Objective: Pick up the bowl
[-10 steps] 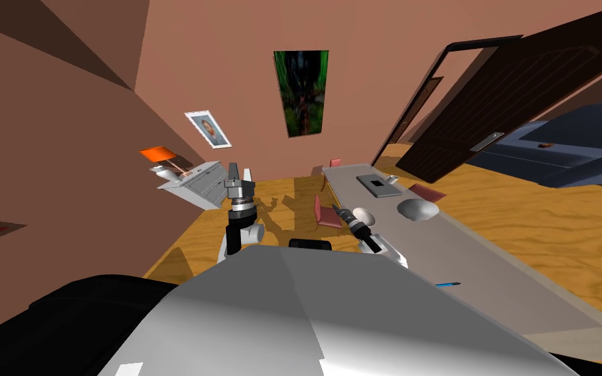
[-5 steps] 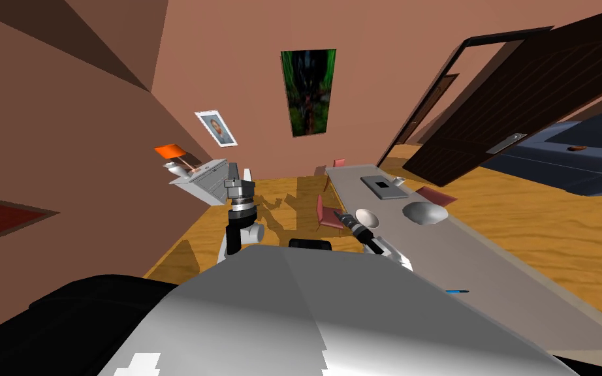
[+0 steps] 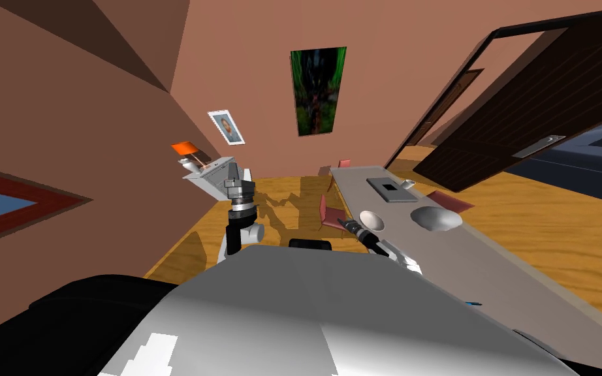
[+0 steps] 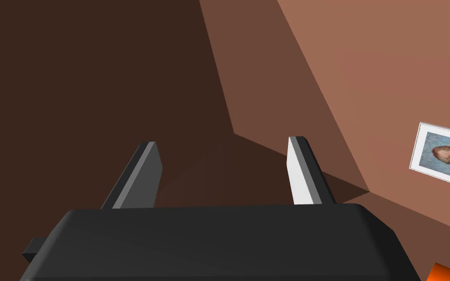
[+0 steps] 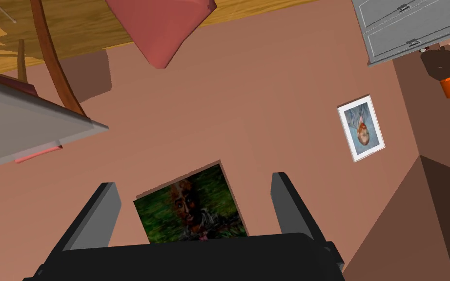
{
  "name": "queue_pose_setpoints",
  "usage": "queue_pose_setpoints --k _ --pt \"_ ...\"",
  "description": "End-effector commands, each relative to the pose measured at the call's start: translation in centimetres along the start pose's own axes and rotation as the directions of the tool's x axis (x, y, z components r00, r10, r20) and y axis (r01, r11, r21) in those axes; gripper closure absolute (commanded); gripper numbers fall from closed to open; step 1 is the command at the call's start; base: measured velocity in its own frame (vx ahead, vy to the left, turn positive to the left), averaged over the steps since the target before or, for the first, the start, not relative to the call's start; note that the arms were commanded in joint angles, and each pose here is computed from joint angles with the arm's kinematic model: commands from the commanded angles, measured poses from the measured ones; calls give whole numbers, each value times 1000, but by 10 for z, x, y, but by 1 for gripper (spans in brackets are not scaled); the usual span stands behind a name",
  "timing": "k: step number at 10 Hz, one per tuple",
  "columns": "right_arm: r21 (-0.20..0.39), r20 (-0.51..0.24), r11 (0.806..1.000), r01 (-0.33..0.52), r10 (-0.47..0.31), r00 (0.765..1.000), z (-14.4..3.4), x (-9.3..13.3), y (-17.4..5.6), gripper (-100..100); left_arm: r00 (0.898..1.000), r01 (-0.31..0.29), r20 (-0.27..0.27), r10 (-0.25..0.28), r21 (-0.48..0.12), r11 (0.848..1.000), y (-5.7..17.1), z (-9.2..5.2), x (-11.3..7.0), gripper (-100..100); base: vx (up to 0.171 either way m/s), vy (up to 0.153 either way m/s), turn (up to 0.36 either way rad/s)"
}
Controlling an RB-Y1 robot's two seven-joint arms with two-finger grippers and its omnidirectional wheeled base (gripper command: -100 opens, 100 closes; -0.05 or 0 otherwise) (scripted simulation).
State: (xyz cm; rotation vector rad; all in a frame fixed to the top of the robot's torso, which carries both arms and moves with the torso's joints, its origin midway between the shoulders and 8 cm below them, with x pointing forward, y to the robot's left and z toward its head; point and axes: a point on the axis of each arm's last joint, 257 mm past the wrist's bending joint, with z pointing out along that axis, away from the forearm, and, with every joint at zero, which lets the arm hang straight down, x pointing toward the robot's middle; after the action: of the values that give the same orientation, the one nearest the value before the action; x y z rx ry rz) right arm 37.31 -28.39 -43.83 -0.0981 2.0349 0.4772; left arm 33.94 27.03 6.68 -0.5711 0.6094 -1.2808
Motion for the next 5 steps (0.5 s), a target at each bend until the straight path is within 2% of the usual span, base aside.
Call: queue_pose_setpoints --k 1,2,3,5 --pt "16 -39 999 32 -31 999 -3 15 -13 -100 1000 0 0 0 0 1000 0 0 0 0 -16 6 61" --pt "30 -52 999 30 -28 998 -6 21 -19 -100 1000 0 0 0 0 1000 0 0 0 0 -6 2 -22" --pt "36 -104 995 95 -90 990 -12 34 -33 -100 1000 0 0 0 0 1000 0 0 0 0 -14 7 139" --pt "52 -122 994 93 -86 989 -17 42 -41 -100 1000 0 0 0 0 1000 0 0 0 0 -10 2 40"
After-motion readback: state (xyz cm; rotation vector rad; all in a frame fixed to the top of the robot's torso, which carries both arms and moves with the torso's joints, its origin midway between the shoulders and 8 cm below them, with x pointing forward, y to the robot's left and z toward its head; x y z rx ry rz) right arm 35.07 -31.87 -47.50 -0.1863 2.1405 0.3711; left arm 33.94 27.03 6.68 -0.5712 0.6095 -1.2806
